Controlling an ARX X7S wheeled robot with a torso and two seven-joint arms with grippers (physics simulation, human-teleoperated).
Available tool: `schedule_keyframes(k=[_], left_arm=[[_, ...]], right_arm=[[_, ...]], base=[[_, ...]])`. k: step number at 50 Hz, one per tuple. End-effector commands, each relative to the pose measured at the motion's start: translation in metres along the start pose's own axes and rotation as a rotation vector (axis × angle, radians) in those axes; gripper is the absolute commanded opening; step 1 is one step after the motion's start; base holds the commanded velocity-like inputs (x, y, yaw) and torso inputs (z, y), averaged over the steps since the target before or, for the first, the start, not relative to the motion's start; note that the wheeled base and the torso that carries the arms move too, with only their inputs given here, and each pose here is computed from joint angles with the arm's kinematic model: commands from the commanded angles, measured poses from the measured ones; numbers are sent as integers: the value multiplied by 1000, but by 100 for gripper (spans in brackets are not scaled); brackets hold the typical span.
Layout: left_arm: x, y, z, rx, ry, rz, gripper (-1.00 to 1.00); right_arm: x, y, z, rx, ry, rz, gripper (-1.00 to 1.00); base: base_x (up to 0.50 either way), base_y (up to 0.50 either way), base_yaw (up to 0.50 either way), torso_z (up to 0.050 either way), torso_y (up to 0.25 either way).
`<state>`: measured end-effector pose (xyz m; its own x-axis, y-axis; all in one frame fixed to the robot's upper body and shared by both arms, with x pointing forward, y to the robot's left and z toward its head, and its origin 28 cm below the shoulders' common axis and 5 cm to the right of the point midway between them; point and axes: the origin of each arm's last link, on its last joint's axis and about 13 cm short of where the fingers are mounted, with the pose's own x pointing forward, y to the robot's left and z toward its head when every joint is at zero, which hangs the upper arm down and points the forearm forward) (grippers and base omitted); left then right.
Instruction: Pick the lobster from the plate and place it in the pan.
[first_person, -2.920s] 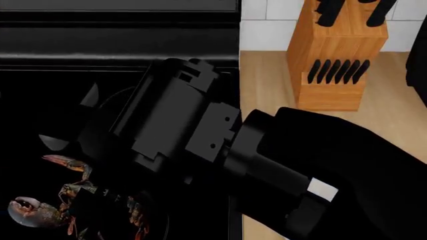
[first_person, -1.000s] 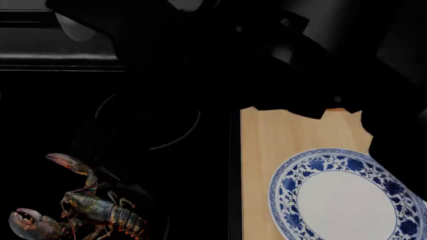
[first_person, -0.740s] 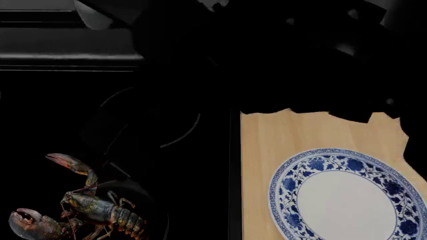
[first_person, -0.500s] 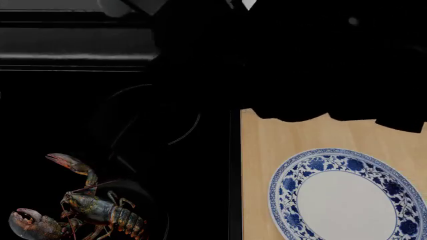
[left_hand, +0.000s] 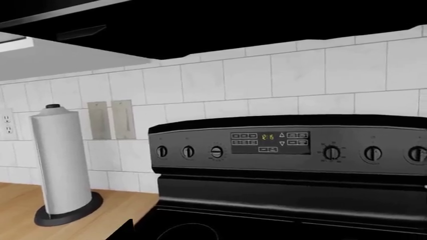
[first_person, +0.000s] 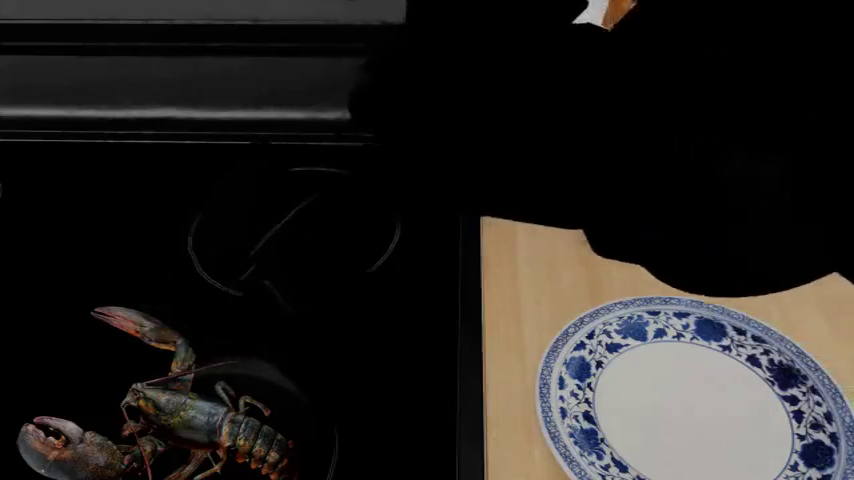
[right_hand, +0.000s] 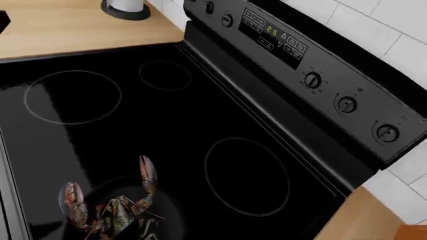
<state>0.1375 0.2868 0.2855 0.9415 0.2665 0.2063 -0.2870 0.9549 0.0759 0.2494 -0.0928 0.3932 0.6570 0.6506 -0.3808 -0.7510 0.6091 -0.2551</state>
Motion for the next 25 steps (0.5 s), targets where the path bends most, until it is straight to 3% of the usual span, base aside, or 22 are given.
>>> schedule_keyframes(k=[1,10,19,25], left_arm=[[1,-2,-1,0,2,-10,100],[0,-3,0,-1,-4,-16,100],[0,-4,0,0,-8,-27,100],[-1,-5,1,2,-11,-36,100]], right_arm=[[-15,3,-6,38,-67,-50,100],[-28,4,-14,85,-172,-166,100],[-49,21,-29,88,-255,-327,100],[-52,31,-43,106,-240,-331,100]], base=[[0,0,0,0,0],[0,0,0,0,0],[0,0,0,0,0],[0,0,0,0,0]])
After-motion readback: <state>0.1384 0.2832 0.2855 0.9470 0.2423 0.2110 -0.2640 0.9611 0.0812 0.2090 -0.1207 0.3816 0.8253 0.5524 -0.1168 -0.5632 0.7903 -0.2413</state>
